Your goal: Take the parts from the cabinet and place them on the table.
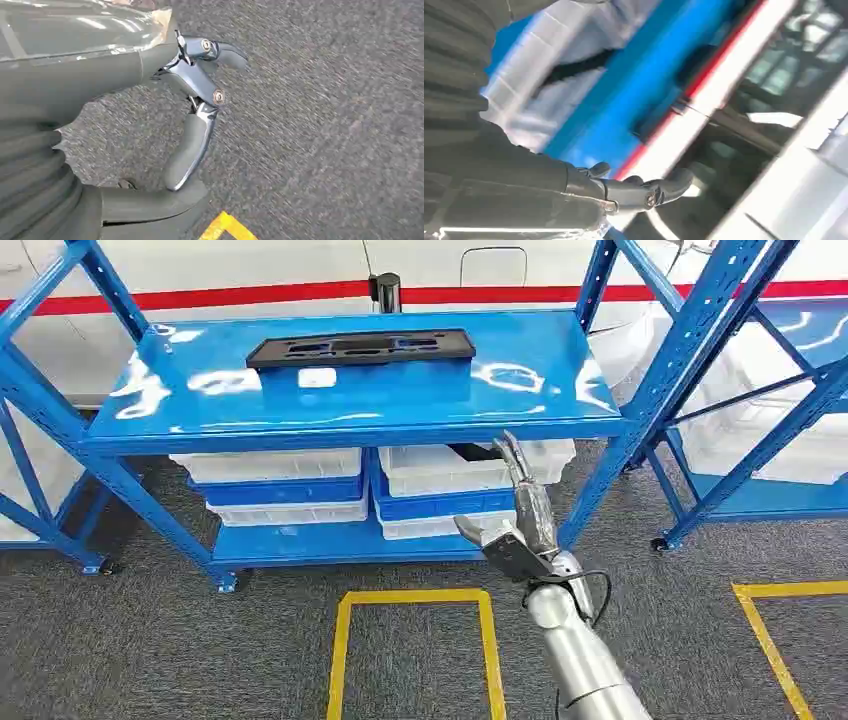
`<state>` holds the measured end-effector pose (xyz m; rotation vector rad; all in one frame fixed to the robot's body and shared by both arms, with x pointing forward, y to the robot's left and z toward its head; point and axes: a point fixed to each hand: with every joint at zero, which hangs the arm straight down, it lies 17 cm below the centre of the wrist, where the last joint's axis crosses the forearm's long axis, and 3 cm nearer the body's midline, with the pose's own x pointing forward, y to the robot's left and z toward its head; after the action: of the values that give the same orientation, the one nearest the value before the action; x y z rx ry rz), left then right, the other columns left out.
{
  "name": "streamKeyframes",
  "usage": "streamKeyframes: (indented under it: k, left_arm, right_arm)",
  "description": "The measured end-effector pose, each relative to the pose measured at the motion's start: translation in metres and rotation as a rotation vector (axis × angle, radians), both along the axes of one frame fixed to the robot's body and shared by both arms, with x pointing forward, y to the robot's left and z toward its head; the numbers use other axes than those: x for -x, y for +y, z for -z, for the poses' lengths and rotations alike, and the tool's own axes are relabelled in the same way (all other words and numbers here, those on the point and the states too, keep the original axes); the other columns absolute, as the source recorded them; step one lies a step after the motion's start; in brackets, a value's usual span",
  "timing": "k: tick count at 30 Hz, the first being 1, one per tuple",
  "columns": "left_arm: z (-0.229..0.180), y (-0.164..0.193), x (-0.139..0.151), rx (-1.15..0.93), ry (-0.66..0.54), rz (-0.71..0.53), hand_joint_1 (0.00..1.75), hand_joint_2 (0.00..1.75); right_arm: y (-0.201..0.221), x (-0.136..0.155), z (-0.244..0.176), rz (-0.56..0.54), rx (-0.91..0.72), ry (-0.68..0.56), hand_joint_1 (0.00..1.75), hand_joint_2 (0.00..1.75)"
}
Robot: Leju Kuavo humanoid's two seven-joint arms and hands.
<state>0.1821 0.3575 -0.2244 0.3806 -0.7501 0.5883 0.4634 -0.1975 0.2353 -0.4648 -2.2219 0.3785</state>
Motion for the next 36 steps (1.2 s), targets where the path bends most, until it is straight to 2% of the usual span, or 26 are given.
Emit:
streamKeyframes:
  k: [12,21,22,29,33,36]
  left_arm:
    - [0.004,0.004,0.004,-0.063,0.089,0.042,0.0,1.75]
    - [0.004,0.0,0.003,-0.057,0.086,0.047,0.0,1.75]
    - [0.004,-0.001,0.003,-0.051,0.085,0.048,0.0,0.0]
    - [0.008,-0.018,-0.002,-0.021,0.108,0.106,0.0,0.0]
    - [0.008,-0.023,-0.003,-0.016,0.111,0.122,0.0,0.0]
    - [0.009,-0.027,-0.004,-0.012,0.118,0.144,0.0,0.0]
  right_arm:
    - [0.035,0.035,-0.102,-0.086,0.041,-0.246,0.0,1.75]
    - [0.052,0.04,-0.127,-0.109,0.09,-0.311,0.0,1.75]
    - [0.057,0.037,-0.133,-0.114,0.103,-0.308,0.0,1.75]
    - [0.102,-0.017,-0.188,-0.097,0.251,-0.262,0.0,1.75]
    - [0.117,-0.027,-0.195,-0.109,0.28,-0.264,0.0,1.75]
    - [0.129,-0.041,-0.185,-0.119,0.334,-0.2,0.0,1.75]
